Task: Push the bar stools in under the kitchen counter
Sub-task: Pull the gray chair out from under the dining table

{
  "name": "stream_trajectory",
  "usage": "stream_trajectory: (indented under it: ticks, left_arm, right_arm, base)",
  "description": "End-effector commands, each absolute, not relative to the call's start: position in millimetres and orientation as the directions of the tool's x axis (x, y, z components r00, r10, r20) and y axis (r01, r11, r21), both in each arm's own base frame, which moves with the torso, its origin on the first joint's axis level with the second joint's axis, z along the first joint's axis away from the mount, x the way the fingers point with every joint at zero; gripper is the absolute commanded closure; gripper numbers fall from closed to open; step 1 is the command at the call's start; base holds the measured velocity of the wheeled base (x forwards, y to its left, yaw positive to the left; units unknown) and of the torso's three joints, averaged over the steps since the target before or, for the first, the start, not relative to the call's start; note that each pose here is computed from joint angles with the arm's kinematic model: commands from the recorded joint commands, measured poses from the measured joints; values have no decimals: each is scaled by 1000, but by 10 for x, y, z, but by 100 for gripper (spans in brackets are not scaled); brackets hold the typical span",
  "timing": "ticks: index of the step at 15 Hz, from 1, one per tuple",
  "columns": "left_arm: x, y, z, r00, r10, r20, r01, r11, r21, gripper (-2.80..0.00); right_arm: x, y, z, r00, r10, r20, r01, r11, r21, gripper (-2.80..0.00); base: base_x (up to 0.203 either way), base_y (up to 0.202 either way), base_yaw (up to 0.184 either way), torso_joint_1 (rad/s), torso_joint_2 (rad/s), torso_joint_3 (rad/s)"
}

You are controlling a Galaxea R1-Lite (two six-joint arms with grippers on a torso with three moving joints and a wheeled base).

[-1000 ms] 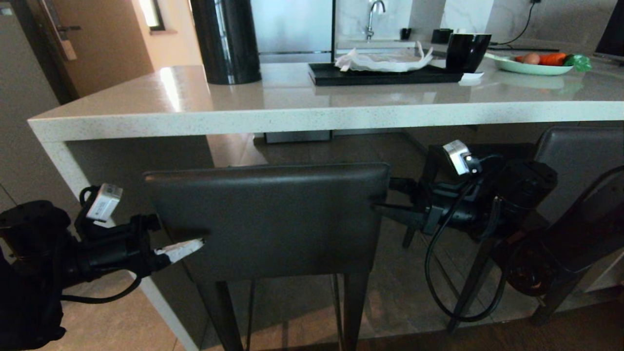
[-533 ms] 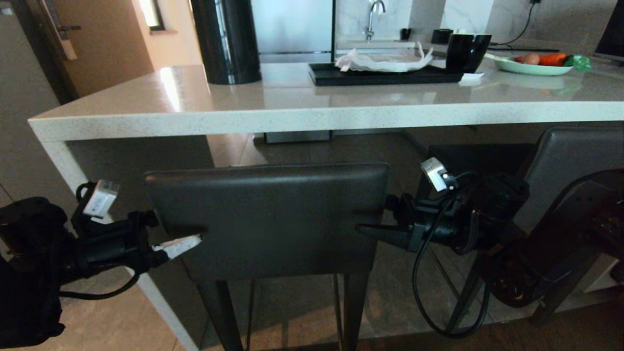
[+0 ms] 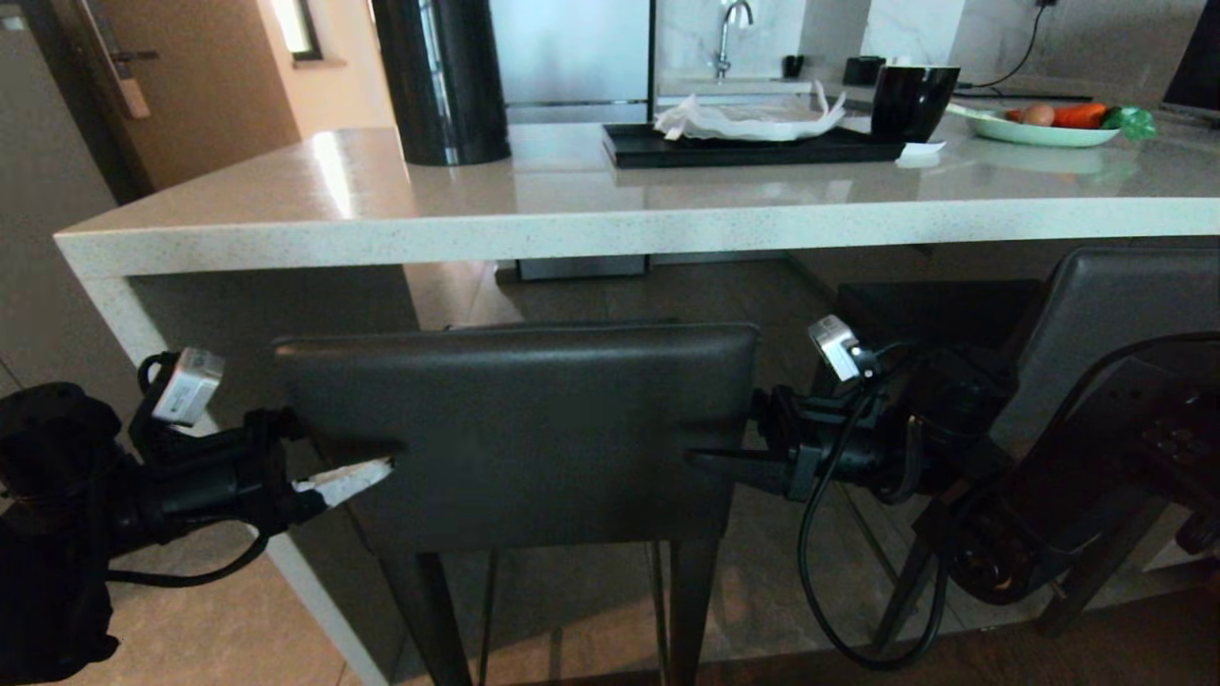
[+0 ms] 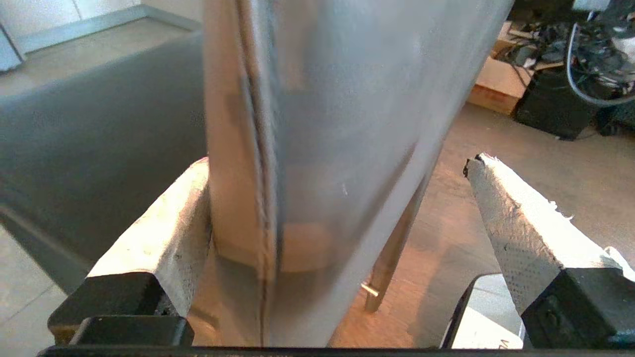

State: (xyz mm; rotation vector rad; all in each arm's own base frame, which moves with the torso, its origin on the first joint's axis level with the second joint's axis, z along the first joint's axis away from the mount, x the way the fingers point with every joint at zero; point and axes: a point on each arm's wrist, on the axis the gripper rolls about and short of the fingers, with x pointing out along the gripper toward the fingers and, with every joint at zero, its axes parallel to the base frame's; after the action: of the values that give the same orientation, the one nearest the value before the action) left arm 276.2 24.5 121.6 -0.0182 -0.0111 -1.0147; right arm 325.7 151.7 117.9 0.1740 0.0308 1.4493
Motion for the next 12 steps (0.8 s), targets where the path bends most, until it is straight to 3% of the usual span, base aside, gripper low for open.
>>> stream_trajectory:
  ticks: [1,12]
  left_arm:
    - [2725,247,1170,525,-851,10,851,525,-16,-280]
    - [2690,184,1080,501,-866,-7,864,500,-52,-280]
  right_arm:
    - [3247,1516,1195,116,989,88,-985,104,136,-280]
    - [3432,1582,1106,103,990,92,-987,90,131,-280]
  base:
    - [0,0,0,0,0,0]
    - [0,0,0,0,0,0]
